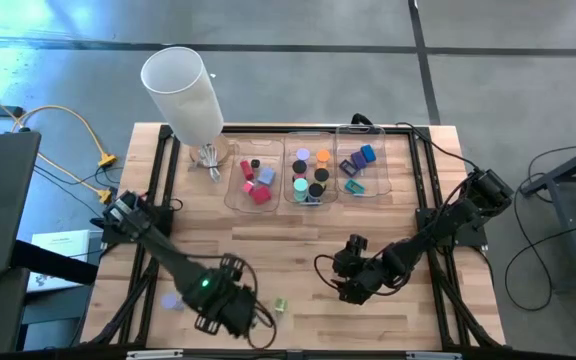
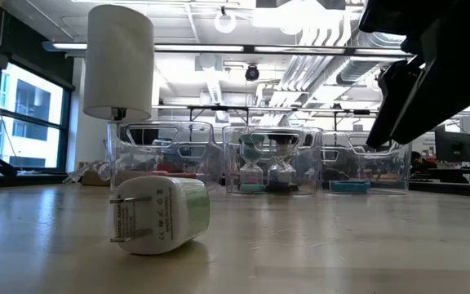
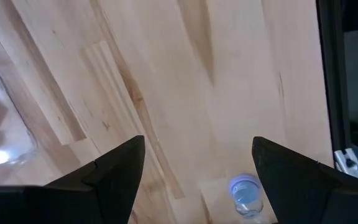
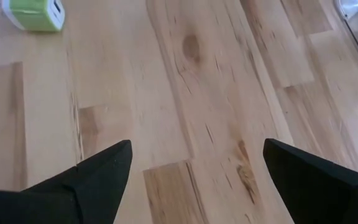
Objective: Pick & Place Office items
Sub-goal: Put the green charger adapter into the left transparent bin
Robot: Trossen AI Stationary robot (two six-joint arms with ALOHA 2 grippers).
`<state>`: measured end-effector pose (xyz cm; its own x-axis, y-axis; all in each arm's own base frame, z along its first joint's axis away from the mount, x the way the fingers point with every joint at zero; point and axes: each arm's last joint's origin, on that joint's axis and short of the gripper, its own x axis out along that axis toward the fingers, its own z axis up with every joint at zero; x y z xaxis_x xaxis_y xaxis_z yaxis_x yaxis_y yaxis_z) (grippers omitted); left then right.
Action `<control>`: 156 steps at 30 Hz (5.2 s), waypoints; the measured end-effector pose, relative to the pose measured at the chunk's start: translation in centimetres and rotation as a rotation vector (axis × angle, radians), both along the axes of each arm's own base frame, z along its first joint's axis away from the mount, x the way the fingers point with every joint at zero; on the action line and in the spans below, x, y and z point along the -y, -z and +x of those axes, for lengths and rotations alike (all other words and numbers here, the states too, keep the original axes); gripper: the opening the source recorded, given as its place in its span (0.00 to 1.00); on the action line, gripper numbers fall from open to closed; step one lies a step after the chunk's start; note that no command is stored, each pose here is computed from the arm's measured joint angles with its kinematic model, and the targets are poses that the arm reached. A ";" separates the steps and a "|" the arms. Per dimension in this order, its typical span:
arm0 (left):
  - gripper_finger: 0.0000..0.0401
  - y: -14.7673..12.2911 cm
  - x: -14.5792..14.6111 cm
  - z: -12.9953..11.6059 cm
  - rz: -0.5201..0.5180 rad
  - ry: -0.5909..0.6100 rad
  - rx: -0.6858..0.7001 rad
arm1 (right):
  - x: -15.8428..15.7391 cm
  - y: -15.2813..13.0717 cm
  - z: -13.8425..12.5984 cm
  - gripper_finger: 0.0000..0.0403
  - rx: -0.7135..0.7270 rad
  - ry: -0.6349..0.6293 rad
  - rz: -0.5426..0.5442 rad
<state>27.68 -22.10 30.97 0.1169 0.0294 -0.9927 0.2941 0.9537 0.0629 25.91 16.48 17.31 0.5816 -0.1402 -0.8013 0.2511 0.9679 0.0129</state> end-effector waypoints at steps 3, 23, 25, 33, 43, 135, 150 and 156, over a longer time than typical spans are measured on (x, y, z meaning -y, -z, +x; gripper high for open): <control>0.72 0.0 0.9 -0.7 0.012 -0.033 0.019 | -0.1 -0.1 0.1 0.88 0.014 -0.001 0.010; 0.72 0.2 5.5 -3.9 -0.052 -0.175 0.157 | -2.1 -2.8 2.7 0.88 0.362 -0.237 0.082; 0.72 0.2 6.1 -4.1 -0.083 -0.164 0.179 | -2.3 -3.2 3.0 0.88 0.413 -0.276 0.065; 0.72 0.5 7.4 -3.7 -0.127 -0.160 0.270 | -2.5 -3.6 3.3 0.88 0.457 -0.348 0.045; 0.72 2.8 7.6 -1.6 -0.021 -0.239 0.346 | -3.5 -3.4 3.1 0.88 0.462 -0.377 0.120; 0.62 14.0 2.4 10.9 -0.310 -1.483 0.187 | -13.2 -0.8 -7.1 0.88 0.439 -0.450 0.104; 0.31 12.3 1.9 10.2 -0.254 -1.289 0.201 | -13.1 -0.8 -7.0 0.88 0.442 -0.446 0.102; 0.31 6.8 -0.2 8.9 -0.238 -1.181 0.316 | -12.7 -0.9 -6.4 0.88 0.457 -0.414 0.074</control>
<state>36.54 -21.91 24.16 0.3758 0.1021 -0.9211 -0.7468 0.6218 -0.2358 19.47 29.19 18.19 0.8623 0.2167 -0.4577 -0.1915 0.9762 0.1015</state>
